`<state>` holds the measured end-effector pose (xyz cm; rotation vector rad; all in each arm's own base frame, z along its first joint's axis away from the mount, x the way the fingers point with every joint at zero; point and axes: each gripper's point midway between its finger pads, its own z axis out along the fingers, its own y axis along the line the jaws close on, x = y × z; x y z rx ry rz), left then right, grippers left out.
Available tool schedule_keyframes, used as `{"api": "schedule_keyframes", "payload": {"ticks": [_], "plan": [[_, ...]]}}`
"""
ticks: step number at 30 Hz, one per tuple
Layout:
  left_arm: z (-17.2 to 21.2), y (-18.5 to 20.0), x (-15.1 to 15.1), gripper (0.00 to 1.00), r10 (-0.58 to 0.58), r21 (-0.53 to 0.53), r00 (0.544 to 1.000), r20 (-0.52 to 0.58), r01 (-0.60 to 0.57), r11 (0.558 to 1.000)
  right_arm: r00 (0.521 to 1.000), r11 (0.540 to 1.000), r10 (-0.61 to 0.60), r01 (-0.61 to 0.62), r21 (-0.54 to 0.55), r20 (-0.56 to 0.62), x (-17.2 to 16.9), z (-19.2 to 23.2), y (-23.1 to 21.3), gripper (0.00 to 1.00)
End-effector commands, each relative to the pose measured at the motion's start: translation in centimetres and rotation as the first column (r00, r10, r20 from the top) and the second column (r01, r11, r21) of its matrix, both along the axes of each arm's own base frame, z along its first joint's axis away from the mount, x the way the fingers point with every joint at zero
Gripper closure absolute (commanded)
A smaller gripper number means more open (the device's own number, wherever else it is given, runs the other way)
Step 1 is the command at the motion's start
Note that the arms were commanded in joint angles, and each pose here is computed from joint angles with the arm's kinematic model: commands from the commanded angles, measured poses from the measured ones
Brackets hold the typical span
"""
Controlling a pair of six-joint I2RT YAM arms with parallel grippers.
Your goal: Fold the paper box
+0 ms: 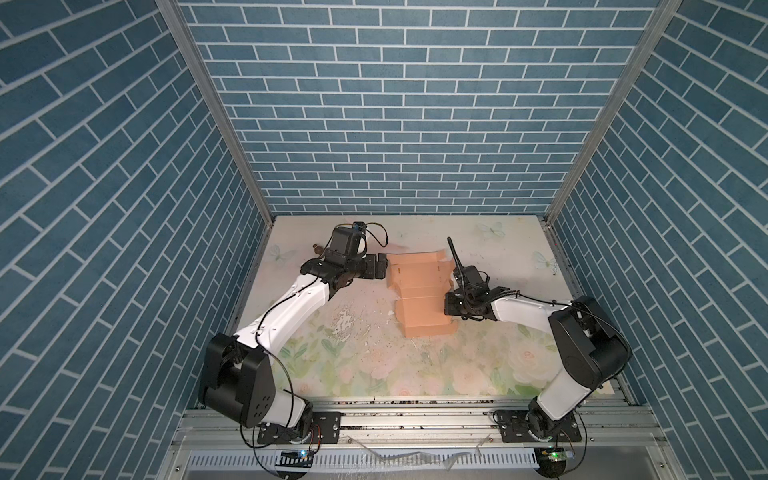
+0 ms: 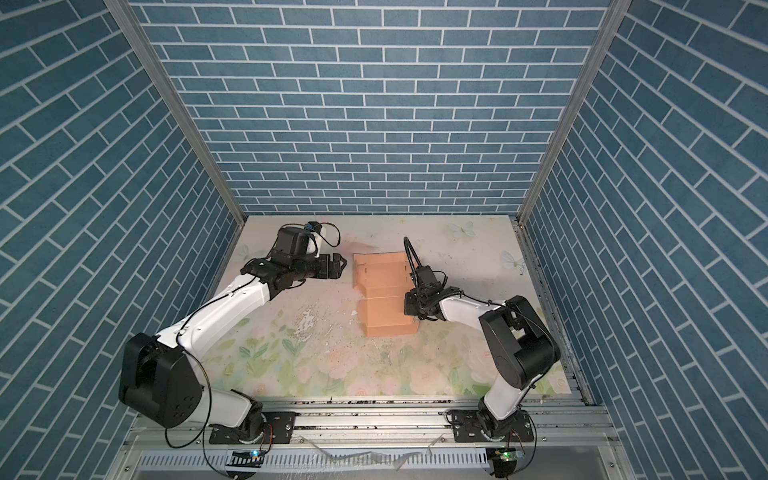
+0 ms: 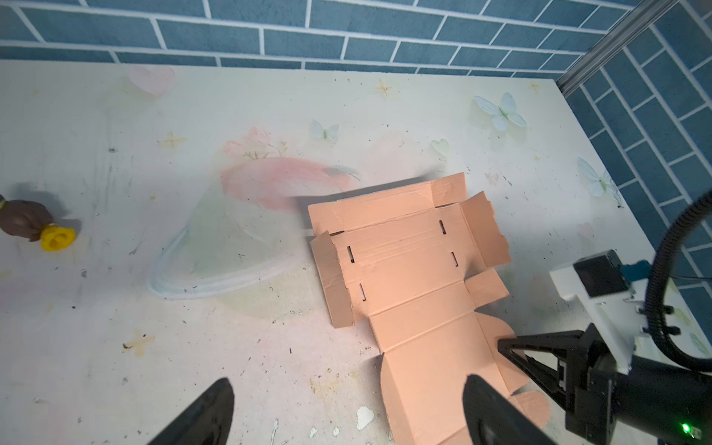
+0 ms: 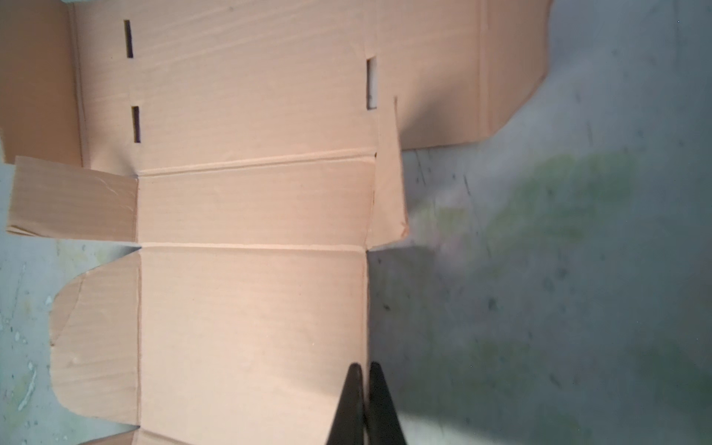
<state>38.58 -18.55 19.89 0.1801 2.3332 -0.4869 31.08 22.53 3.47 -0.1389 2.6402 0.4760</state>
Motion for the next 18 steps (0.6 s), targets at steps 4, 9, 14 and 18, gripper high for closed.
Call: {"api": "schedule_keyframes", "payload": {"ticks": [4,9,14,18], "plan": [[-1.0,-1.5,-0.1,0.07,-0.025,-0.016,0.999,-0.030,0.024,1.000,0.999,0.999,-0.032,0.032,-0.014,0.007,-3.2,0.3,-0.1,0.98],[-2.3,-4.4,-1.6,0.06,-0.077,0.005,0.996,-0.041,0.077,0.997,0.999,0.999,-0.025,0.027,-0.034,0.034,-5.0,0.3,0.8,0.98],[-5.5,-7.7,-2.7,0.06,-0.098,-0.005,0.989,-0.110,0.098,0.995,0.998,0.998,-0.055,0.054,0.024,0.042,-5.9,-0.1,1.9,0.98],[-7.3,-9.6,-3.2,0.07,-0.112,-0.018,0.982,-0.154,0.111,0.994,0.996,0.997,-0.078,0.077,0.023,0.048,-6.5,-0.4,1.5,0.98]]}}
